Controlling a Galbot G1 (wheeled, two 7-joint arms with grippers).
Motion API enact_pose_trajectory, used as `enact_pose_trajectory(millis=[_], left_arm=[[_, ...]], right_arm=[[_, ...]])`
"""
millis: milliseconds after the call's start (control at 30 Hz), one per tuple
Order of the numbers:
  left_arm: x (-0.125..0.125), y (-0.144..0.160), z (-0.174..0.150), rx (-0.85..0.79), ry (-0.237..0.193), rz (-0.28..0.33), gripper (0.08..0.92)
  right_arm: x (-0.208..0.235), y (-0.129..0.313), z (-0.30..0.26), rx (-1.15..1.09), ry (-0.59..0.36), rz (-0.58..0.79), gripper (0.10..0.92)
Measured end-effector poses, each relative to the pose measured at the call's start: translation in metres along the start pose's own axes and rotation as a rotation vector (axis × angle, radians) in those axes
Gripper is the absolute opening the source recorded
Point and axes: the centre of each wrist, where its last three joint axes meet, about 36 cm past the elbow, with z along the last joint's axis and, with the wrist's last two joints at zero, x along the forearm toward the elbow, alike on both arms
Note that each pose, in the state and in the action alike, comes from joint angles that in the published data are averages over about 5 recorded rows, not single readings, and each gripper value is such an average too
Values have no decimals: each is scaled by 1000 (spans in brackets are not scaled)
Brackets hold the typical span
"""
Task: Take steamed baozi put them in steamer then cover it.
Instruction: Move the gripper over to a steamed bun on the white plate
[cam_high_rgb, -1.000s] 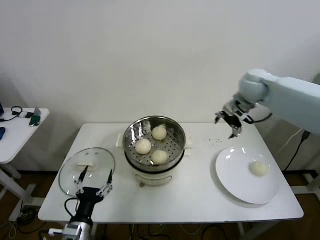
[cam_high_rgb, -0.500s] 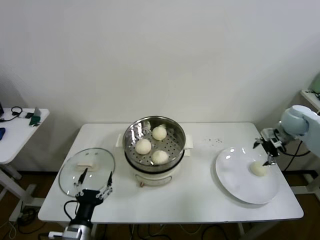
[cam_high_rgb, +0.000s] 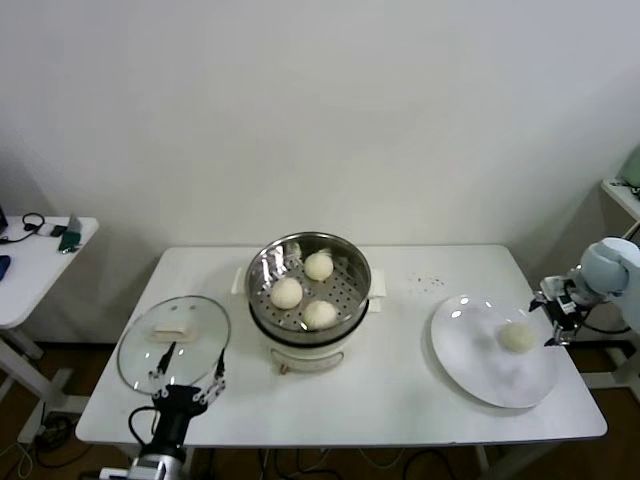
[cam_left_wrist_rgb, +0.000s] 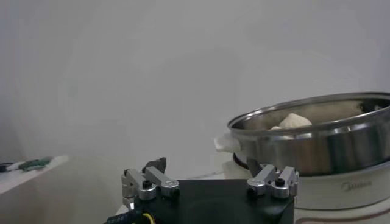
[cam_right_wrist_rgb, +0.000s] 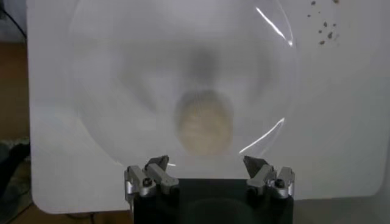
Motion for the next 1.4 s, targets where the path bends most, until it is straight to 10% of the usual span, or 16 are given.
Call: enact_pose_trajectory(millis=[1400], left_arm=[[3, -1, -4, -7, -1, 10, 823]], right_arm=[[-53, -18, -18, 5, 5, -68, 727]])
